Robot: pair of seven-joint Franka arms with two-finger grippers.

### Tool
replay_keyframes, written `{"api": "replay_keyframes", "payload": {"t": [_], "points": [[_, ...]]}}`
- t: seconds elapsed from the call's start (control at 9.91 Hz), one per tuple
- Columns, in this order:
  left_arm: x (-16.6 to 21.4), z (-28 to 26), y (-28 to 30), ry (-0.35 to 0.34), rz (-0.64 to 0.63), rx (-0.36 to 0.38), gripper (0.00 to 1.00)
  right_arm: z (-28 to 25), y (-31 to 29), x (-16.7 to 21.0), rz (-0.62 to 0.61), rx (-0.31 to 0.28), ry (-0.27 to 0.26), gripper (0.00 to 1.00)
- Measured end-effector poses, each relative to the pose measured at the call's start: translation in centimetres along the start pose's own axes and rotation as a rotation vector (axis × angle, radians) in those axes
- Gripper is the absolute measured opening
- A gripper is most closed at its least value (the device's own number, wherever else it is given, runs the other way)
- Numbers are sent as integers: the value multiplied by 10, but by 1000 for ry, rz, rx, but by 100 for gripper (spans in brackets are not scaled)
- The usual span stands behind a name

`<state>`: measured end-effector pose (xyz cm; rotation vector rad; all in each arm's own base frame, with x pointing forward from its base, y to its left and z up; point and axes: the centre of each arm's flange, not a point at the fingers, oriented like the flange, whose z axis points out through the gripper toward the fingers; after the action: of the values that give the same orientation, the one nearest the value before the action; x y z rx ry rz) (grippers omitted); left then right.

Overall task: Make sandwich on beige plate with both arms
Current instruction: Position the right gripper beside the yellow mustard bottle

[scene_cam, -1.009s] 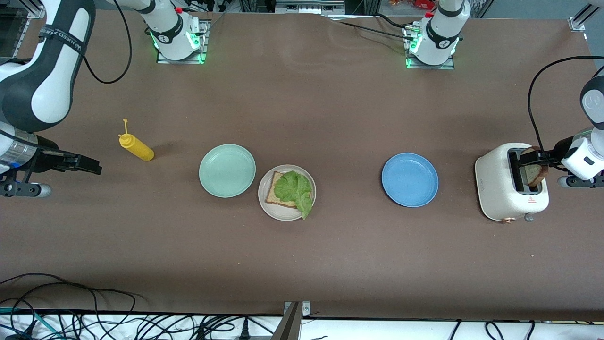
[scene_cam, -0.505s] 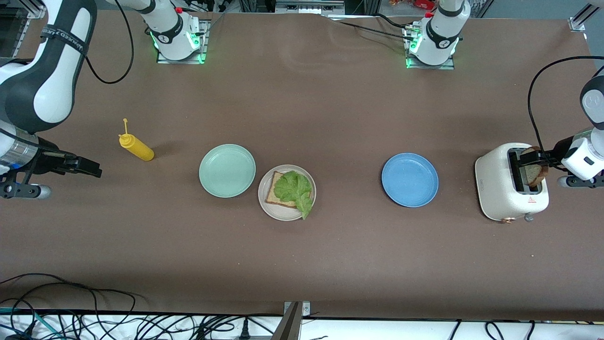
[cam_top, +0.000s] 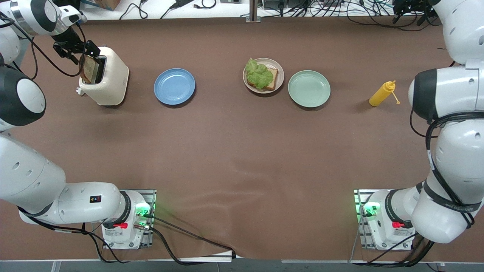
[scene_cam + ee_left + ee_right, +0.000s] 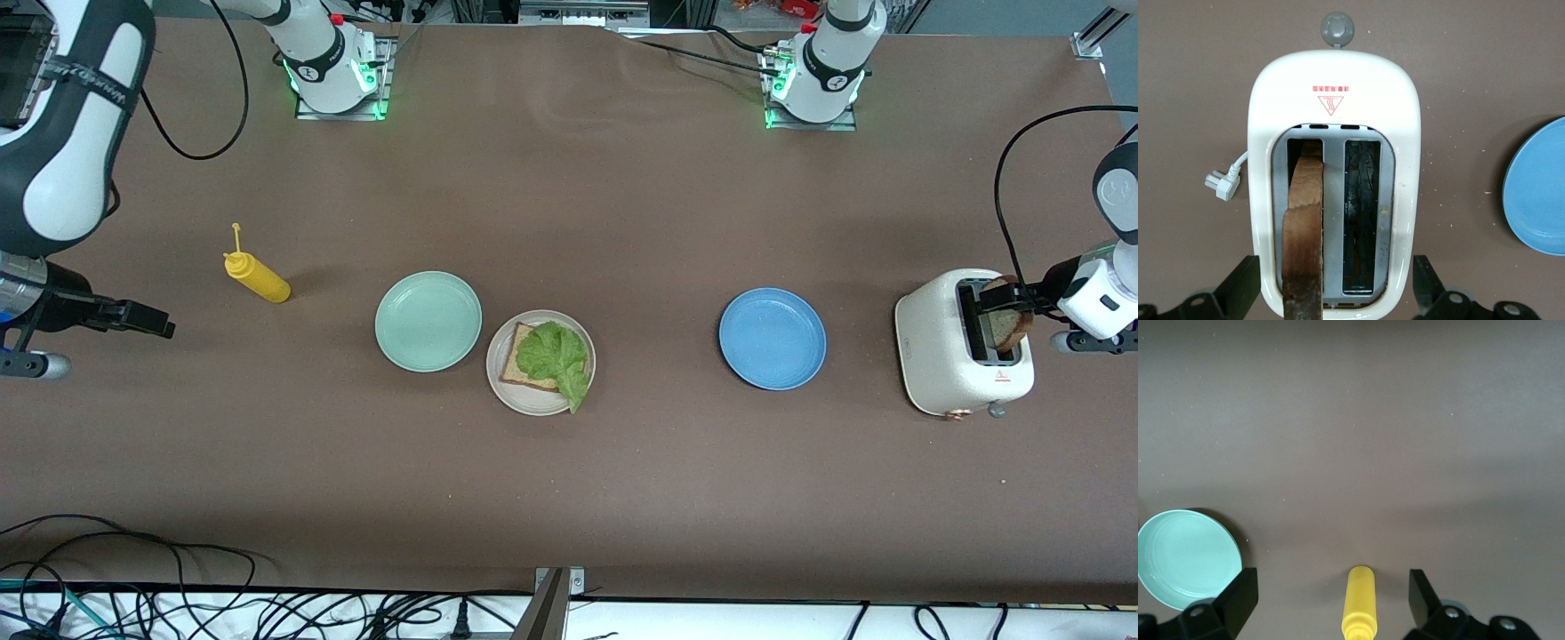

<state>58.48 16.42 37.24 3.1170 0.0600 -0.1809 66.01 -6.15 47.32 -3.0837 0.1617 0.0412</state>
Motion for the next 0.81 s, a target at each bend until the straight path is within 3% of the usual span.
{"api": "replay_keyframes", "payload": {"t": [0.4, 0.81], "points": [[0, 0, 0, 0, 0, 0, 100, 2, 21, 12, -5, 49, -17, 100], [0, 0, 0, 1, 0, 0, 100, -9, 25, 12, -55, 13, -58, 100]]}}
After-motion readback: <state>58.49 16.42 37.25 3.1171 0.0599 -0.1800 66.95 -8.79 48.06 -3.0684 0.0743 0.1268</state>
